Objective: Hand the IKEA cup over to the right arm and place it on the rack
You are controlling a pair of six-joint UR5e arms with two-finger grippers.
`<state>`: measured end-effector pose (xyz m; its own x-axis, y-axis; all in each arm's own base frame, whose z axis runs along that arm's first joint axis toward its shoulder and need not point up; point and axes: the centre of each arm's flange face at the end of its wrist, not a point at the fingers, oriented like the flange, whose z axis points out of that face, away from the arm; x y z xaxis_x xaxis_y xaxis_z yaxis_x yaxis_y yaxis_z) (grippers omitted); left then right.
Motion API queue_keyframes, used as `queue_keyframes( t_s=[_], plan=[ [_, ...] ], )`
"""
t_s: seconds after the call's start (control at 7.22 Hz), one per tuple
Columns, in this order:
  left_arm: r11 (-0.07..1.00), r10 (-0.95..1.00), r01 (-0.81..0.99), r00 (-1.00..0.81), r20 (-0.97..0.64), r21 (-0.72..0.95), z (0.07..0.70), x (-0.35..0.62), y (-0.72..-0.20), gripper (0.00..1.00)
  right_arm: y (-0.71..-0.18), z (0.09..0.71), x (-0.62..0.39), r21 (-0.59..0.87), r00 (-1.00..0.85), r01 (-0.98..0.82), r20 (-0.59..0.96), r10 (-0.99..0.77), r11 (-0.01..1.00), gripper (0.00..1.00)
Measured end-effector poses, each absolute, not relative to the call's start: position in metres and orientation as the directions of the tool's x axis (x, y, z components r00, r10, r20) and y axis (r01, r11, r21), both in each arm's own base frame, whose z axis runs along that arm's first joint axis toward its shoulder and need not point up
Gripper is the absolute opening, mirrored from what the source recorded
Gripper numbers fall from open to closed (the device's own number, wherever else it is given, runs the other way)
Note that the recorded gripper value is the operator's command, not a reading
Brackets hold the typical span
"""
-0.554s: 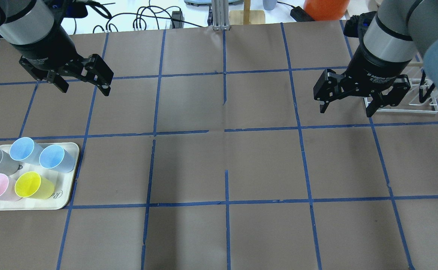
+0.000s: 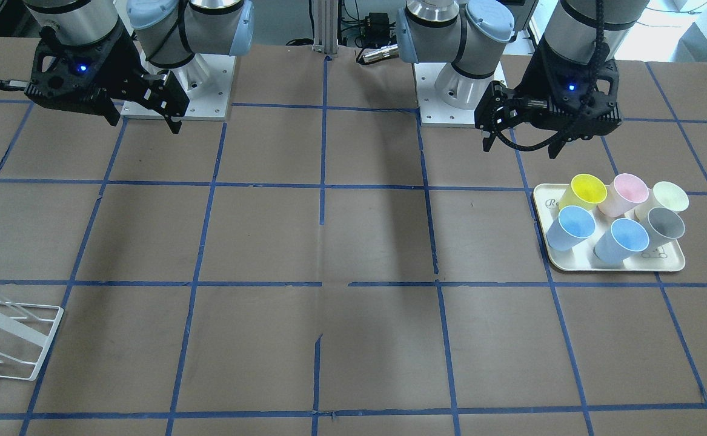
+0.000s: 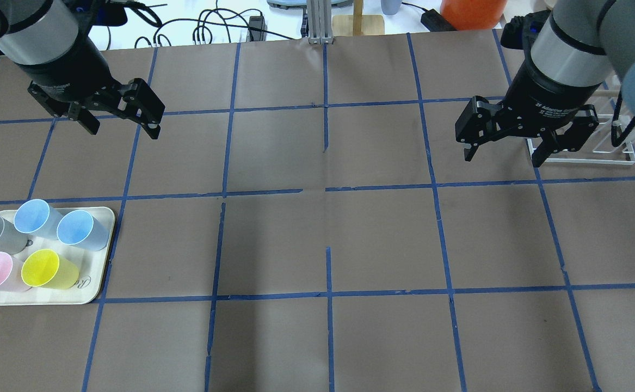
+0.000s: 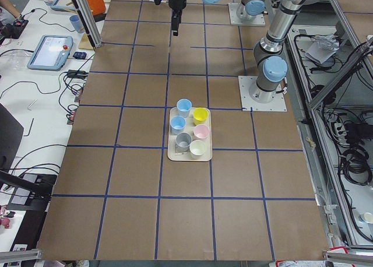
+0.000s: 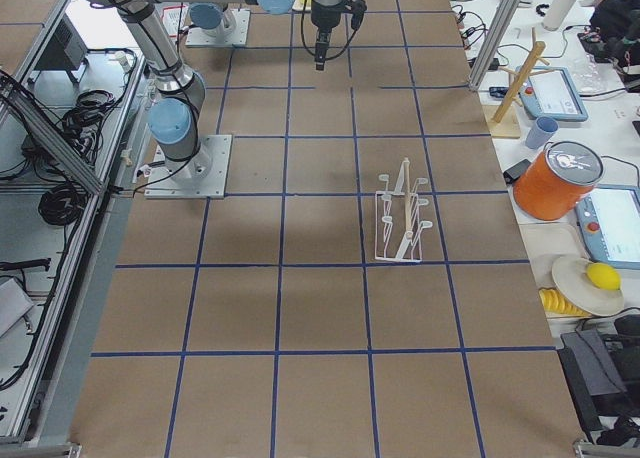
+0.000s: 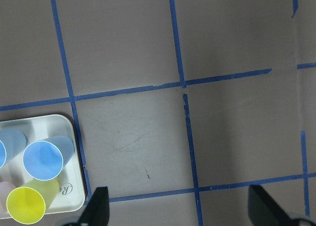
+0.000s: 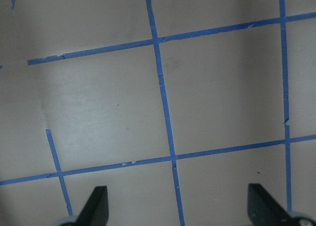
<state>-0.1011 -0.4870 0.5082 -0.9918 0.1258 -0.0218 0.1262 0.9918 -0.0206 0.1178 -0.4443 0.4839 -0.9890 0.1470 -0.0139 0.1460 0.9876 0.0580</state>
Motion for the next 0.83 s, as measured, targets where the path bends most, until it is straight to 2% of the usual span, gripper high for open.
queue_keyframes(
  t_s=[0.55, 0.83],
  plan=[
    [0.992, 0.129, 0.129, -0.991, -0.025, -0.014, 0.507, -0.084, -0.490, 1.00, -0.444, 0.480, 0.118, 0.066, -0.989, 0.146, -0.016, 0.147, 0.987, 1.00],
    [0.994, 0.109, 0.109, -0.994, -0.010, 0.026, 0.487, -0.013, -0.503, 1.00, -0.444, 0.479, 0.118, 0.070, -0.989, 0.146, -0.017, 0.147, 0.987, 1.00]
  ],
)
